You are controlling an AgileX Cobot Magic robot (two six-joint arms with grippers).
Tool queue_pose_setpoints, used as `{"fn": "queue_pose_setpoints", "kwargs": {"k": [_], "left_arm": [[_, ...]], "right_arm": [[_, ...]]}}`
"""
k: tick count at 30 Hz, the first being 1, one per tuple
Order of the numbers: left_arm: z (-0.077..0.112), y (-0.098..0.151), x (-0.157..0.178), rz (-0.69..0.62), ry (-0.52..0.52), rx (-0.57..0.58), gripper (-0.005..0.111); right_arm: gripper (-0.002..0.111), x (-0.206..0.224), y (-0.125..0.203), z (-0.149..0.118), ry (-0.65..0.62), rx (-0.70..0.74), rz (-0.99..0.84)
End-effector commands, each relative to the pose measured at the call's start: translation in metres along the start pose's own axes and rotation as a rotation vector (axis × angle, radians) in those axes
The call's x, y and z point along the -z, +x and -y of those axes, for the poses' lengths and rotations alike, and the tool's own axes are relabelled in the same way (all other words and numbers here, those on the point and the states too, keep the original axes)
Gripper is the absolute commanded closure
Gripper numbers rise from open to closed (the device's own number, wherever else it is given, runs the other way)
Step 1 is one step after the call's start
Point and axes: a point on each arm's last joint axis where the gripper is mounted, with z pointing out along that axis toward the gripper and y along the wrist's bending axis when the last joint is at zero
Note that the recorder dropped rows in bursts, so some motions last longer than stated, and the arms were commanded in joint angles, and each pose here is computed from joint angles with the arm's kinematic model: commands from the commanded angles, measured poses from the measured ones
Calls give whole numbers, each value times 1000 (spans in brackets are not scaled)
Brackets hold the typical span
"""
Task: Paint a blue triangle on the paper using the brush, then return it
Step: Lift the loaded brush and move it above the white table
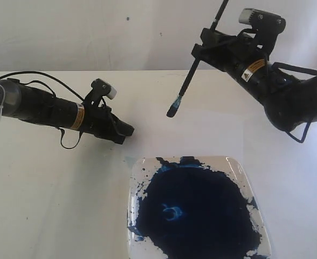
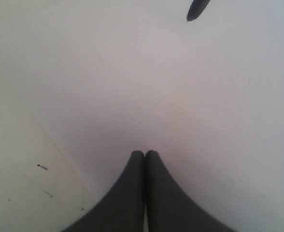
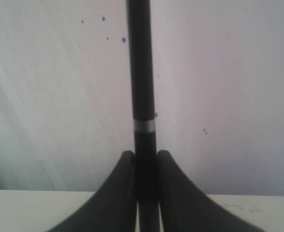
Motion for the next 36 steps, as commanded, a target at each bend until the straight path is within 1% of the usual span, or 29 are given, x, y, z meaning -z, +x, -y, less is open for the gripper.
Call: {"fn": "queue_pose_setpoints", "kwargs": {"k": [1, 8, 15, 23, 27, 36], "left_arm": [[1, 2, -2, -16, -3, -14, 107], [1, 2, -2, -16, -3, -14, 107], [1, 2, -2, -16, -3, -14, 107], [1, 2, -2, -16, -3, -14, 107], [1, 2, -2, -16, -3, -14, 107], [1, 2, -2, -16, -3, -14, 107]], "right_arm": [[108, -1, 0, -3, -22, -4, 24], [108, -2, 9, 0, -19, -10, 10], [108, -3, 18, 3, -40, -18, 38], [108, -3, 20, 4, -32, -14, 29], [108, -3, 22, 5, -22, 45, 12], [108, -3, 21, 8, -10, 53, 16]]}}
